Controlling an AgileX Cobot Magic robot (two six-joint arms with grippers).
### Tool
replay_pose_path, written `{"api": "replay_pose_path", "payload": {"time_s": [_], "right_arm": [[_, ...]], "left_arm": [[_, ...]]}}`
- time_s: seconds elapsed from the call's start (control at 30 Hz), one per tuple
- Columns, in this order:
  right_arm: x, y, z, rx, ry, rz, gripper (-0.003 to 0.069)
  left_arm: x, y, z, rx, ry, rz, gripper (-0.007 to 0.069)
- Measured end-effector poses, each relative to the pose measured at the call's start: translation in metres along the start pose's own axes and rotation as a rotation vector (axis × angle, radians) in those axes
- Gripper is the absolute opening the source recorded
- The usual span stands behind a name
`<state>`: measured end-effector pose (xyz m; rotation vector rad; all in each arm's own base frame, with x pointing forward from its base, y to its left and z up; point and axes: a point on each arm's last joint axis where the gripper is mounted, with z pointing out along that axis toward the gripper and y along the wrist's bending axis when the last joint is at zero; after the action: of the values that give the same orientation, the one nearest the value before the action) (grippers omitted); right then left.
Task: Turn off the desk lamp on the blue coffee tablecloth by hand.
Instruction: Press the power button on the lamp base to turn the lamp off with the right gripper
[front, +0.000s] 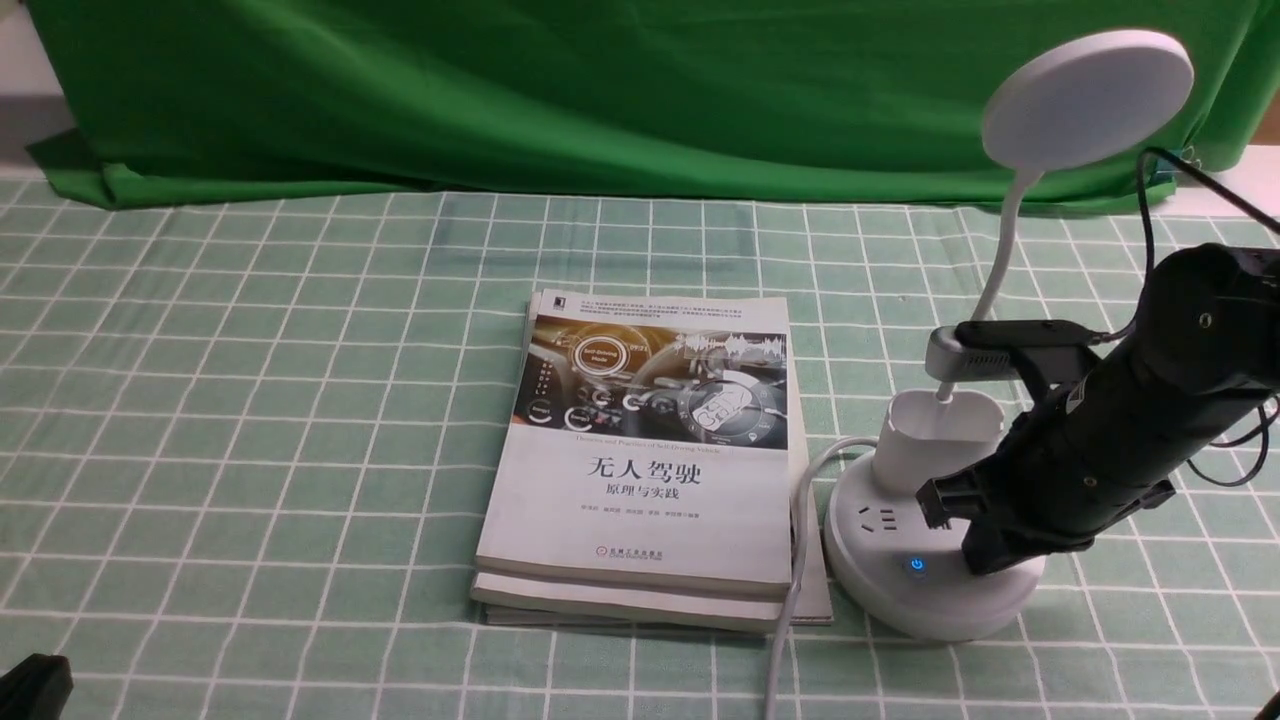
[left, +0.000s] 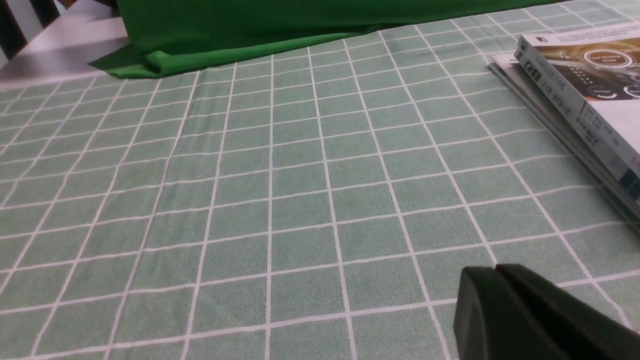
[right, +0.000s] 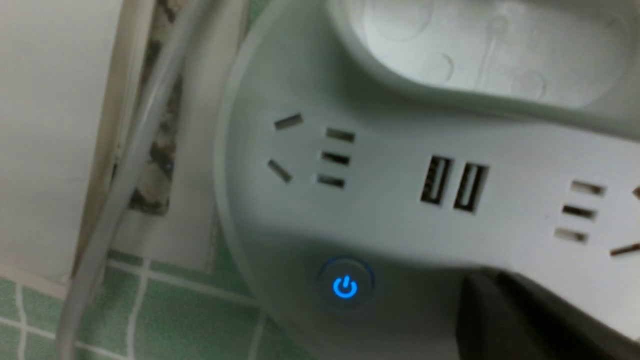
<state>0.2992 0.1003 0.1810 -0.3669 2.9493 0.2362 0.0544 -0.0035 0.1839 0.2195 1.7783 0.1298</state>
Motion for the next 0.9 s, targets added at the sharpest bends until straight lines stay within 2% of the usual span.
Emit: {"api": "replay_pose_path", "payload": {"time_s": [0.37,0.67,0.9], "right_arm": [[0.001,0.003,-0.024,-0.003,-0.081,-0.008,0.0038],[0.001,0.000,0.000,0.000,0.009,-0.001,0.0038],[-0.001,0.000,0.001,0.002,-0.004,-0.002,0.0038]], "left_arm": [[0.000,0.000,0.000,0.000,0.000,0.000,0.0000],[0.000,0.000,0.000,0.000,0.000,0.000,0.0000],[0.000,0.000,0.000,0.000,0.000,0.000,0.0000]]}}
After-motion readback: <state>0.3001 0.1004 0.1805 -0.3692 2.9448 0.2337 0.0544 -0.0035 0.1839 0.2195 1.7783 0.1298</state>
